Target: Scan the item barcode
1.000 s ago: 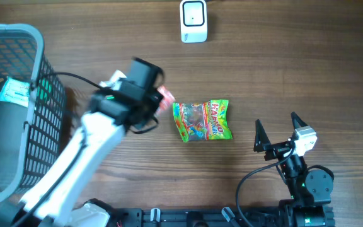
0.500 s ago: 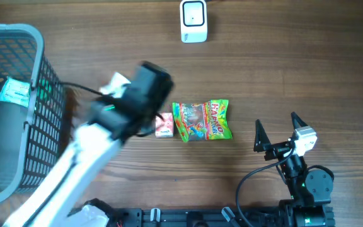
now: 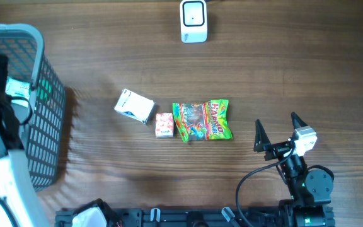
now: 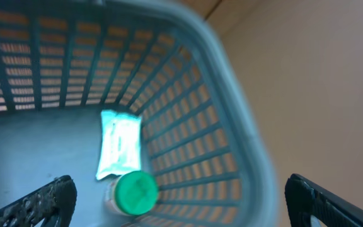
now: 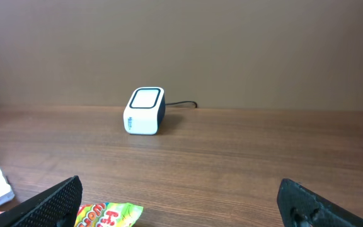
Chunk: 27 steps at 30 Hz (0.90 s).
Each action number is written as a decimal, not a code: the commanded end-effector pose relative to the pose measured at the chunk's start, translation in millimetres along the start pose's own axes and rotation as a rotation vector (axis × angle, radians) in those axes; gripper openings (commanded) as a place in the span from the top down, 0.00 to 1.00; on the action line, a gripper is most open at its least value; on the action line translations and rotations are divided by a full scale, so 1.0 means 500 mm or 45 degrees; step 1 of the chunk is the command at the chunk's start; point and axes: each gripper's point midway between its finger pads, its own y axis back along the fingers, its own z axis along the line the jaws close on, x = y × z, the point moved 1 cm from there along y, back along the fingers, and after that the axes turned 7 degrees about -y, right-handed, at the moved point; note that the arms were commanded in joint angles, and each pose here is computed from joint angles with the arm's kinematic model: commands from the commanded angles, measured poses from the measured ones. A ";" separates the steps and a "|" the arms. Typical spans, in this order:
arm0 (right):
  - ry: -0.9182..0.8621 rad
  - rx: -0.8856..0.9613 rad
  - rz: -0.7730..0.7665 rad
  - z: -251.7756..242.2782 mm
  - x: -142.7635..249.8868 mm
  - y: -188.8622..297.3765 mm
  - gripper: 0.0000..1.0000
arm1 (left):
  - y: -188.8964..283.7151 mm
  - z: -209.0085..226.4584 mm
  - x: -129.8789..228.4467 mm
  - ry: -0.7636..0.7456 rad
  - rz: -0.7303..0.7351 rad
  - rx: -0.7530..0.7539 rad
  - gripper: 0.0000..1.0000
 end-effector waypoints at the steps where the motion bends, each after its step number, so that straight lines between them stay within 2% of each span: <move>1: 0.020 -0.003 -0.015 0.002 -0.005 0.001 0.00 | -0.115 0.015 0.070 -0.227 0.234 -0.044 0.00; 5: 0.020 -0.003 -0.015 0.002 -0.005 0.001 0.00 | -0.215 0.025 0.157 -0.438 0.444 -0.053 0.00; 9: 0.019 -0.003 -0.015 0.002 -0.005 0.001 0.00 | -0.280 0.031 0.231 -0.521 0.608 -0.015 0.00; 15: 0.020 -0.002 -0.015 0.002 -0.005 0.001 0.00 | -0.338 0.030 0.289 -0.511 0.708 0.030 0.00; 22: 0.020 -0.003 -0.015 0.002 -0.005 0.001 0.00 | -0.366 0.028 0.293 -0.354 0.713 0.044 0.00; 27: 0.020 -0.003 -0.015 0.002 -0.005 0.001 0.00 | -0.392 0.062 0.344 -0.360 0.816 -0.023 0.00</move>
